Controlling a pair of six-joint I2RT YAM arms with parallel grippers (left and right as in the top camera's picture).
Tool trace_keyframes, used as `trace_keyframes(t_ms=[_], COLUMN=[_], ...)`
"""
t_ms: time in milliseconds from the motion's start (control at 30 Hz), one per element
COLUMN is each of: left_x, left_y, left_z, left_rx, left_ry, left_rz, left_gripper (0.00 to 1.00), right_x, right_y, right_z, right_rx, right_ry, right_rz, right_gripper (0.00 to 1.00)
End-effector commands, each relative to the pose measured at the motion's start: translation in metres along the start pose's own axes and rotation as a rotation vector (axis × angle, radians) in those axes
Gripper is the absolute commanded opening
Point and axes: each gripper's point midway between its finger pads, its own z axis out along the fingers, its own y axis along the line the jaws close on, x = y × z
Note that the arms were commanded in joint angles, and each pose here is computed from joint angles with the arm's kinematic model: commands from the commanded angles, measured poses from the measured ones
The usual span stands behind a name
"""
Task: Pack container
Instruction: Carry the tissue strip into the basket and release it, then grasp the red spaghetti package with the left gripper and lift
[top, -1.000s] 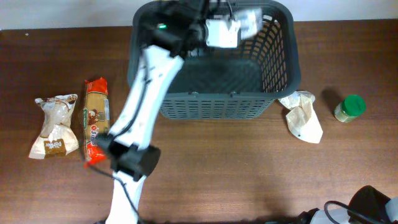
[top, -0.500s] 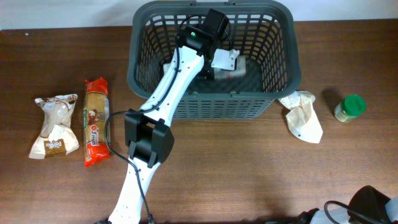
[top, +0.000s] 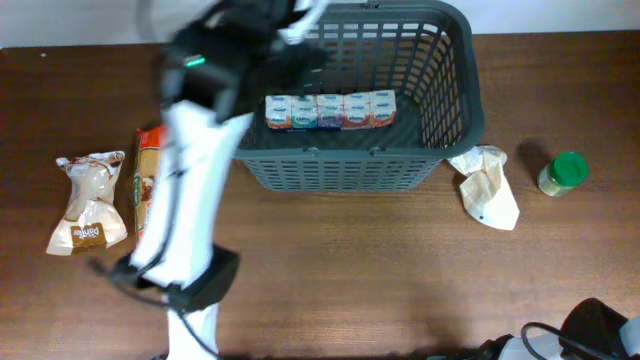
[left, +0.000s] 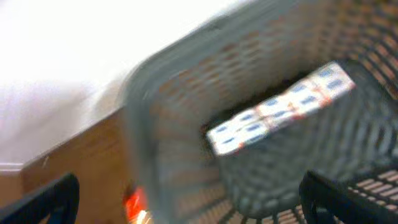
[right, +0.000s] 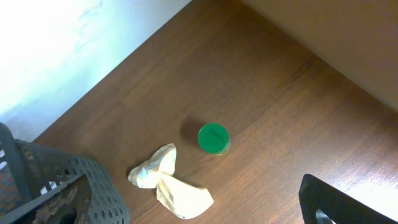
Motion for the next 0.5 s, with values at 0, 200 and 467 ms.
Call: trace_keyframes(t_ms=[0,200,467], left_x=[0.042,0.09,0.264], left_y=[0.06,0.119,0.099], left_z=[-0.022,-0.002,0.117], left_rx=[-0.099,-0.125,-0.019], left_ry=[0.092,0.217,0.784], left_rz=[-0.253,-0.42,-0.519], left_gripper=[0.99,0.99,0.99], right_x=[-0.001,-0.001,-0.001], right_y=[-0.002,-0.002,-0.002], right_z=[-0.003,-0.003,-0.003], right_rx=[0.01,0.01,0.01], right_ry=[-0.011,-0.011,-0.011], right_rz=[-0.001,-0.001,-0.001], right_gripper=[0.99,0.99,0.99])
